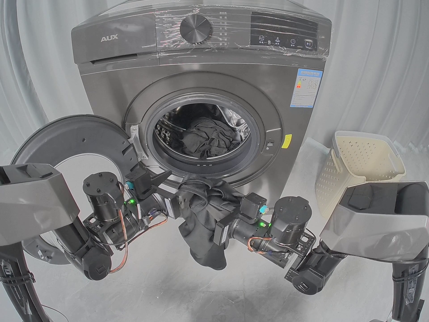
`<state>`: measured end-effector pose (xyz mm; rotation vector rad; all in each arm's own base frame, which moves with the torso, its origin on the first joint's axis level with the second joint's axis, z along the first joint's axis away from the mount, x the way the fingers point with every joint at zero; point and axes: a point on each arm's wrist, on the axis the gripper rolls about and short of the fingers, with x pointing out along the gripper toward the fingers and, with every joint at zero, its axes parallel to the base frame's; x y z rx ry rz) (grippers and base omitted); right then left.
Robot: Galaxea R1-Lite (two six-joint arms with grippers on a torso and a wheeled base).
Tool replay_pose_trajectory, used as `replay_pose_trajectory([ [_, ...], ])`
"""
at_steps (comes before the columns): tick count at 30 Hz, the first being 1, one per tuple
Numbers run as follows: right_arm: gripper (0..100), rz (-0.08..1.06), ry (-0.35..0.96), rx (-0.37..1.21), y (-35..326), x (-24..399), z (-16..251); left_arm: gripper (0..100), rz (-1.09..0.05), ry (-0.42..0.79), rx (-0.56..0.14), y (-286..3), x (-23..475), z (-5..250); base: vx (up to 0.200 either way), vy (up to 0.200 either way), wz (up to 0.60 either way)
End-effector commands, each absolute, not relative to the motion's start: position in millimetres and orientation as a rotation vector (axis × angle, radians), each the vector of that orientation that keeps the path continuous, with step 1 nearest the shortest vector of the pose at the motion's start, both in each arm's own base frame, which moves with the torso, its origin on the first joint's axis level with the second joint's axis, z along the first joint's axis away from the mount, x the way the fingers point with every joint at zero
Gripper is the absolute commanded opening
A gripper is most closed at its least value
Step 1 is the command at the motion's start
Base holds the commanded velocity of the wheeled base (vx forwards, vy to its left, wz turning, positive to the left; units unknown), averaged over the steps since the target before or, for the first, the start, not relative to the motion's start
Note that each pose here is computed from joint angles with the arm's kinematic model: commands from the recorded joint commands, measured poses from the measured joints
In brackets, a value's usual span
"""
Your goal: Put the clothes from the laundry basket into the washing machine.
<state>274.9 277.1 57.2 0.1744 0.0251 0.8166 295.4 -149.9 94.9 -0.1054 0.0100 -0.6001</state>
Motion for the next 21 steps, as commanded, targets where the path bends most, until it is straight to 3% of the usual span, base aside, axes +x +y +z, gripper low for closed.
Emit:
replay_pose_trajectory([
  [1, 0, 0.786, -0.022, 0.187, 272.5, 287.2, 66.0, 100, -0.593, 0.060, -0.079, -145.6, 290.1, 82.1, 0.000, 0.000, 0.00],
  [8, 0, 0.743, -0.076, 0.200, 265.1, 308.4, 74.3, 100, -0.602, 0.126, -0.002, -141.6, 278.3, 65.5, 0.000, 0.000, 0.00],
  [16, 0, 0.759, -0.084, 0.206, 269.0, 304.2, 78.9, 100, -0.651, 0.174, 0.019, -147.1, 280.9, 48.1, 0.000, 0.000, 0.00],
  [21, 0, 0.764, -0.087, 0.206, 270.7, 302.4, 80.1, 100, -0.664, 0.143, 0.013, -156.8, 292.0, 47.0, 0.000, 0.000, 0.00],
])
